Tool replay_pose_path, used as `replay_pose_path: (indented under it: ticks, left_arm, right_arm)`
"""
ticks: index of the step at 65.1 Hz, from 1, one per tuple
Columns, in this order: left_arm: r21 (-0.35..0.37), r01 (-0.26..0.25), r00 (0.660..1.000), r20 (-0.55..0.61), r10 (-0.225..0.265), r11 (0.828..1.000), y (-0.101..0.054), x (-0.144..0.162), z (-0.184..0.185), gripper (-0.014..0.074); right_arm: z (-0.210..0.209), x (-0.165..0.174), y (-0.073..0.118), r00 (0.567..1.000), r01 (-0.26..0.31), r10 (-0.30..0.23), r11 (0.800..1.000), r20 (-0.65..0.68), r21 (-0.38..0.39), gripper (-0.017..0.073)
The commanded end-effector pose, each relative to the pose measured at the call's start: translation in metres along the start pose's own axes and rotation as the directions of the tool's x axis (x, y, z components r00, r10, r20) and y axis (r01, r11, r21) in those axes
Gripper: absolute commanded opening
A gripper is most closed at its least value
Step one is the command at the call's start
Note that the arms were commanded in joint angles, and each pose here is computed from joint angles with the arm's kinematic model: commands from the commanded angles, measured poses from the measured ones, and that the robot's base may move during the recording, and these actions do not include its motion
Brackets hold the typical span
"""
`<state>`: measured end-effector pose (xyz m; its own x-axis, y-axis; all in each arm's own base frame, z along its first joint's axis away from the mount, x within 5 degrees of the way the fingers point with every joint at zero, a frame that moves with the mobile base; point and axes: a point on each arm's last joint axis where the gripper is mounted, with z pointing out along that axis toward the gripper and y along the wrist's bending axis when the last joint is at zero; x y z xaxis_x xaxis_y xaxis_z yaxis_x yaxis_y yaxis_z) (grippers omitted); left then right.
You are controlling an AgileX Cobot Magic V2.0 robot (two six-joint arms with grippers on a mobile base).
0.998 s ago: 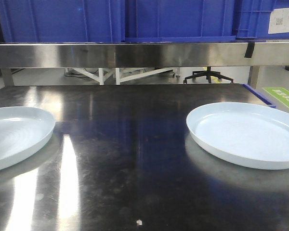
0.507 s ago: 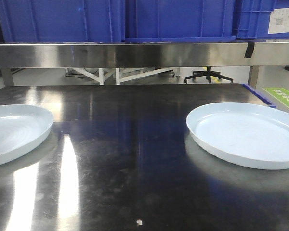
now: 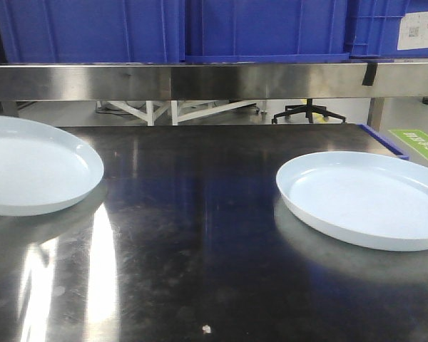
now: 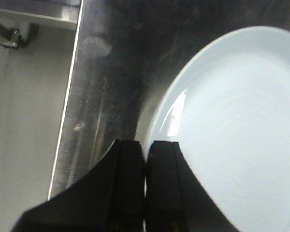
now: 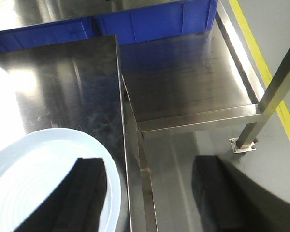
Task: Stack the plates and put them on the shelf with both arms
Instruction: 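Lift the plate with the left gripper and move it toward the table center, then set the plate down at the table center and open the left gripper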
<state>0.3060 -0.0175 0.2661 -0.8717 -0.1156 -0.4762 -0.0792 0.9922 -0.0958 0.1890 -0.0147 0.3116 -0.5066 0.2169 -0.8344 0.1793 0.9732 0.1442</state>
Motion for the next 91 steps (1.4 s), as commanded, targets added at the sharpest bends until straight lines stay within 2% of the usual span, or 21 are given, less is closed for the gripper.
replay_pose_path:
  ticks: [1, 8, 14, 22, 32, 45, 73, 80, 91]
  left_arm:
    - [0.072, 0.021, 0.992, 0.124, -0.03, 0.997, -0.006, -0.015, -0.03, 0.0092]
    - [0.156, 0.025, 0.99, 0.132, -0.046, 0.987, -0.019, -0.014, -0.037, 0.0092]
    - [0.212, 0.009, 0.991, 0.125, -0.036, 0.977, -0.034, -0.012, -0.038, 0.0092]
    - [0.257, -0.052, 0.99, 0.142, 0.016, 0.965, -0.059, -0.007, -0.039, 0.009]
    - [0.327, -0.132, 0.981, 0.178, 0.076, 0.936, -0.095, 0.001, -0.041, 0.0085]
    - [0.371, -0.188, 0.977, 0.164, 0.135, 0.909, -0.125, 0.013, -0.032, 0.0085]
    - [0.345, -0.195, 0.98, 0.108, 0.167, 0.918, -0.13, 0.015, -0.005, 0.0098]
    - [0.33, -0.206, 0.978, 0.106, 0.181, 0.921, -0.128, 0.015, -0.001, 0.0169]
    - [0.308, -0.231, 0.973, 0.101, 0.209, 0.923, -0.127, 0.015, 0.004, 0.0348]
  right_arm:
    - [-0.007, -0.017, 0.003, 0.994, 0.012, -0.01, 1.0, 0.11, -0.02, 0.0492]
    - [-0.007, -0.017, 0.003, 0.994, 0.012, -0.01, 1.0, 0.11, -0.02, 0.0492]
    - [-0.007, -0.017, 0.003, 0.994, 0.012, -0.01, 1.0, 0.109, -0.019, 0.0492]
    - [-0.007, -0.017, 0.003, 0.994, 0.012, -0.01, 1.0, 0.109, -0.019, 0.0492]
    - [-0.007, -0.017, 0.003, 0.994, 0.012, -0.01, 1.0, 0.109, -0.019, 0.0492]
    - [-0.007, -0.017, 0.003, 0.994, 0.012, -0.01, 1.0, 0.107, -0.019, 0.0492]
    - [-0.007, -0.015, 0.003, 0.996, 0.012, -0.01, 1.0, 0.088, -0.015, 0.0492]
    - [-0.007, -0.015, 0.003, 0.996, 0.012, -0.01, 1.0, 0.087, -0.014, 0.0492]
    - [-0.007, -0.015, 0.003, 0.996, 0.012, -0.011, 1.0, 0.084, -0.014, 0.0492]
